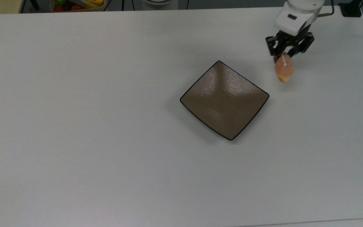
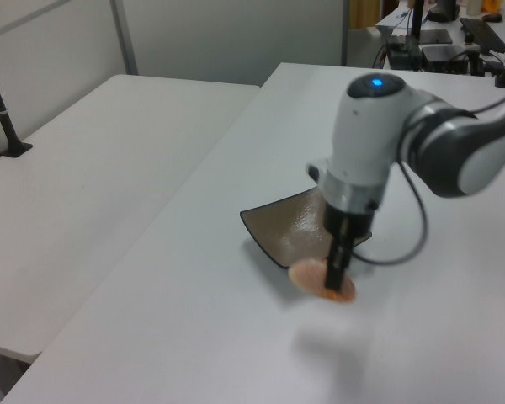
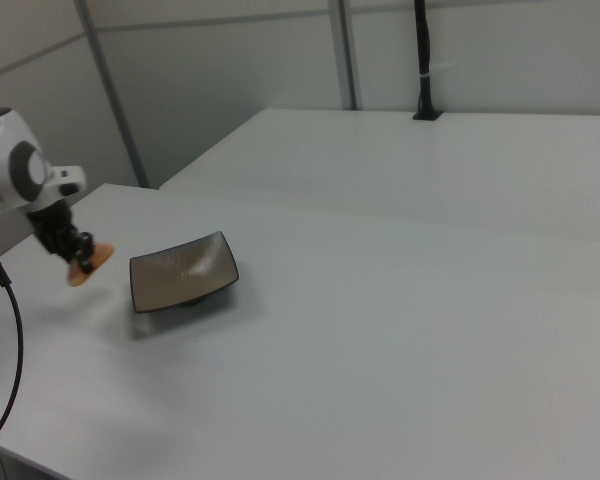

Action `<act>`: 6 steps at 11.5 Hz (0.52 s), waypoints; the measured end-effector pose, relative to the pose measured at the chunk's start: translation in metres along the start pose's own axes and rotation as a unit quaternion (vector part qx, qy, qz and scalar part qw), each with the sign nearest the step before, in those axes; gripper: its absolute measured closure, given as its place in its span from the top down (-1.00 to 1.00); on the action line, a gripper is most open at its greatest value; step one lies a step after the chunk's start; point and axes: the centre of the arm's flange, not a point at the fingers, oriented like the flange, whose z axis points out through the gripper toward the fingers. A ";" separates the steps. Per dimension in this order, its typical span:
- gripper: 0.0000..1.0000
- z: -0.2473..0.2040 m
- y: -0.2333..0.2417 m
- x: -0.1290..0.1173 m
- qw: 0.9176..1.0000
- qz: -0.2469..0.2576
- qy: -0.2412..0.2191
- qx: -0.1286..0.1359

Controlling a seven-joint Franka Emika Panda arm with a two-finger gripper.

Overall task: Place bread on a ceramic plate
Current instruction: 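Lift the bread roll and carry it over the brown plate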

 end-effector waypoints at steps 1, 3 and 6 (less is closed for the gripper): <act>-0.32 0.001 0.027 0.016 1.000 0.013 0.005 -0.010; -0.32 0.004 0.077 0.040 0.999 0.035 0.009 -0.026; -0.31 0.007 0.122 0.058 0.998 0.053 0.011 -0.039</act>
